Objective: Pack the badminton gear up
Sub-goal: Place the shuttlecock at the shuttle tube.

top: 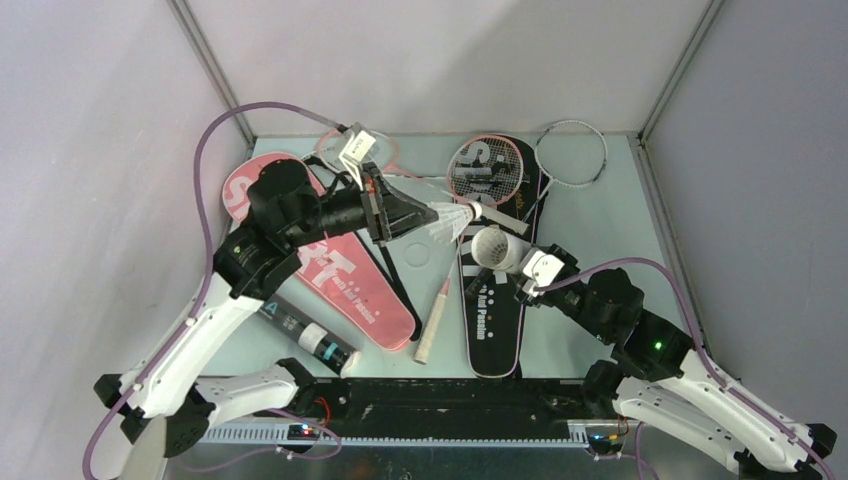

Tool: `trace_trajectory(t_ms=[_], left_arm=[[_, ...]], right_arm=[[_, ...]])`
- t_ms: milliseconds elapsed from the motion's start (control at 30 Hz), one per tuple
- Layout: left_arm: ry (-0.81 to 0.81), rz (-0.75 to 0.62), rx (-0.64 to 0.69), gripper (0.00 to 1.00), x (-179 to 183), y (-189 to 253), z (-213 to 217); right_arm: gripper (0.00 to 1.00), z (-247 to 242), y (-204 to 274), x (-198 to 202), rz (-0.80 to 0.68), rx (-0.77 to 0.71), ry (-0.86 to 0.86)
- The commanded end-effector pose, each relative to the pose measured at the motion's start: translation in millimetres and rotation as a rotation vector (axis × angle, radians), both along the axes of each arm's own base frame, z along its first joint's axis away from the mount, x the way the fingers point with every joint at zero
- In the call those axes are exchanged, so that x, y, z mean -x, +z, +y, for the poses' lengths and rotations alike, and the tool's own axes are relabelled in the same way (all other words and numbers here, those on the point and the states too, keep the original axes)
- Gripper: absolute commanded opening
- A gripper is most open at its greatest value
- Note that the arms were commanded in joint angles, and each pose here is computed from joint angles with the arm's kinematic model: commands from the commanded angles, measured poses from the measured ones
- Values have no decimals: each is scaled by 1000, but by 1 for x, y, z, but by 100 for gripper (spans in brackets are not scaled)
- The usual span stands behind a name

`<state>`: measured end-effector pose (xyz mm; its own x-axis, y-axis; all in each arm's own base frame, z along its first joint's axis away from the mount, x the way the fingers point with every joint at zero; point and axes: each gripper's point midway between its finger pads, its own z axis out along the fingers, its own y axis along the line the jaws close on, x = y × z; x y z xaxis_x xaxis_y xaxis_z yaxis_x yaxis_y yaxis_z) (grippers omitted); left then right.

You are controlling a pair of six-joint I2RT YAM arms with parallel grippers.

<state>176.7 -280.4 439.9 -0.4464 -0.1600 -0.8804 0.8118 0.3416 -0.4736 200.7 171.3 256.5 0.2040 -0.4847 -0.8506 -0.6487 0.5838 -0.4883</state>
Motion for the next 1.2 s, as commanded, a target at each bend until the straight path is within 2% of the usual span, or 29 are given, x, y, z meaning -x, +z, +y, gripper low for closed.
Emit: trace_trajectory(t_ms=[0, 100, 500, 767, 833, 867, 900, 933, 1067, 1167], left_arm=[[-163, 104, 19, 0, 21, -6, -15], [-212, 155, 11, 0, 24, -15, -22], [-221, 298, -55, 0, 6, -56, -43], [-201, 339, -107, 1, -1, -73, -46], [-188, 338, -114, 12, -4, -75, -46], [-185, 336, -118, 23, -4, -76, -46], [-177, 327, -125, 29, -6, -78, -46], [-174, 323, -130, 38, -7, -79, -46], [-178, 310, -149, 53, -10, -90, -49], [-186, 307, -171, 59, -10, -98, -52]], right_arm=[[51, 3, 37, 0, -87, -65, 15], [51, 1, 37, 0, -88, -61, 8], [51, 7, 39, 0, -102, -60, 27], [51, 9, 44, -1, -122, -65, 32], [51, 11, 45, -2, -125, -66, 37], [51, 11, 45, -1, -127, -66, 40], [51, 13, 46, -1, -129, -69, 46], [51, 14, 46, -1, -130, -72, 50], [51, 18, 51, -1, -140, -88, 63], [51, 20, 53, -1, -147, -95, 67]])
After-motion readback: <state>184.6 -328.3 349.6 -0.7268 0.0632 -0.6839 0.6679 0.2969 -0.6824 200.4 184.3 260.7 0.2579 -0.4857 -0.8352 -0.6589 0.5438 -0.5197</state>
